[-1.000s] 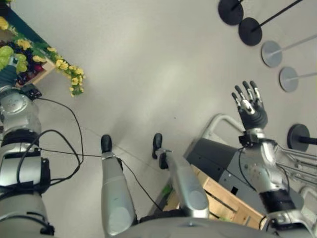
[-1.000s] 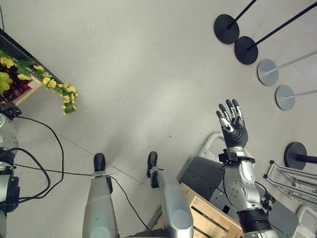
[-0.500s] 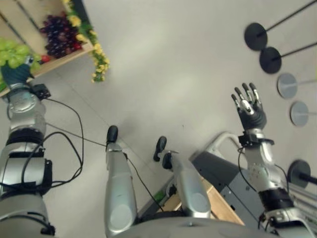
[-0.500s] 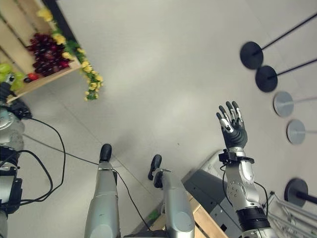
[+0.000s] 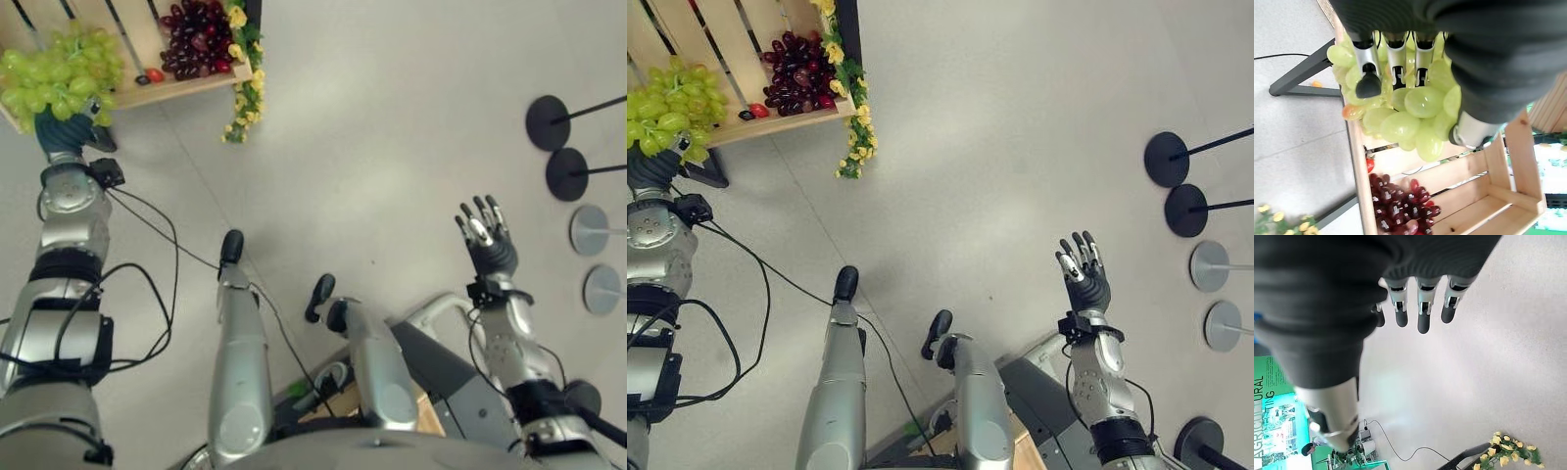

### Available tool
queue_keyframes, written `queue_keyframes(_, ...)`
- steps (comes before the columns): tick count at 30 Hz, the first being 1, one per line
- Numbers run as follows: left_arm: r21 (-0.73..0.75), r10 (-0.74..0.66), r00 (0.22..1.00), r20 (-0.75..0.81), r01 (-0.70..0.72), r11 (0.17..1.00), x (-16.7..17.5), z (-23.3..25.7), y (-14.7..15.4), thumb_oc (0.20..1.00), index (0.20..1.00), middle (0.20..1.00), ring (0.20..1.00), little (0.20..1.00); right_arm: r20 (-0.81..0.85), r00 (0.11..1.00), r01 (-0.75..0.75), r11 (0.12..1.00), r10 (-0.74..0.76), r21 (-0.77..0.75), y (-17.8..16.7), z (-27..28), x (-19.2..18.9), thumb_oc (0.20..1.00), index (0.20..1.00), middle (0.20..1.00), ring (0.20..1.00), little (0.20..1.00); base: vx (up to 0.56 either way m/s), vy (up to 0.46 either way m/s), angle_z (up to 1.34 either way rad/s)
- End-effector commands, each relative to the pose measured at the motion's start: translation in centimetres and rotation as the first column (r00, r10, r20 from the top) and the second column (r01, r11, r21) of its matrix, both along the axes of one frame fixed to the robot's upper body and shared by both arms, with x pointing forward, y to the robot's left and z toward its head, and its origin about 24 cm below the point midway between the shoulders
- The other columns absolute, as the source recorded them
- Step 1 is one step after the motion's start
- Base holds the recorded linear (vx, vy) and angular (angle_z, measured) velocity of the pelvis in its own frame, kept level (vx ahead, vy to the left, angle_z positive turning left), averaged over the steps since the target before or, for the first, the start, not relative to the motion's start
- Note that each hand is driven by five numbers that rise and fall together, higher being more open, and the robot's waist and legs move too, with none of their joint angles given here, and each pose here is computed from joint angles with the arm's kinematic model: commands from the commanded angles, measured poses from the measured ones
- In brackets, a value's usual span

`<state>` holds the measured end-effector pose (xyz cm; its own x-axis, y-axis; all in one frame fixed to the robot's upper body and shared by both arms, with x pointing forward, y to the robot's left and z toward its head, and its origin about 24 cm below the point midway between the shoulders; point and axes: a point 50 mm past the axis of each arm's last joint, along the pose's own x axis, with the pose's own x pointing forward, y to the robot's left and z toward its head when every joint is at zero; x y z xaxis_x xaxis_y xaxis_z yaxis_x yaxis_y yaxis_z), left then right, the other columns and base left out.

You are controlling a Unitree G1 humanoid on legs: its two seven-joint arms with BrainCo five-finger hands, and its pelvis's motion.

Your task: Pick up the fruits from the basket on one side to the basket on the other side

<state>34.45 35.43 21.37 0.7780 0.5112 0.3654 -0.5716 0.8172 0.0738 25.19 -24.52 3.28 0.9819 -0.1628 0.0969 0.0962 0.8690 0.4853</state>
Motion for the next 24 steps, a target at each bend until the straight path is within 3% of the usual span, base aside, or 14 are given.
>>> queue_keyframes(1, 0.125, -0.026, 0.980, 0.199, 0.001, 0.992, -0.4, 6.5, -0.6, 0.200, 0.200, 0.200, 0.200, 0.200, 0.101, 0.994, 0.053, 0.998, -0.049, -0.044, -2.3, 2.3, -0.4, 1.000, 1.000, 1.000, 1.000, 1.000, 0.04, -0.019, 0.06)
queue_keyframes(15, 0.219, -0.057, 0.962, 0.268, -0.003, 0.976, 0.0, 11.3, -2.1, 0.200, 0.200, 0.200, 0.200, 0.200, 0.067, 0.998, -0.012, 0.999, 0.016, -0.050, -1.2, 1.5, -0.6, 1.000, 1.000, 1.000, 1.000, 1.000, 0.01, 0.018, 0.00)
queue_keyframes(24, 0.218, -0.039, 0.948, 0.317, -0.033, 0.975, -0.8, 13.2, -1.4, 0.200, 0.200, 0.200, 0.200, 0.200, 0.076, 0.997, -0.028, 0.999, 0.031, -0.044, -0.9, 1.6, -0.4, 1.000, 1.000, 1.000, 1.000, 1.000, 0.02, 0.037, -0.08)
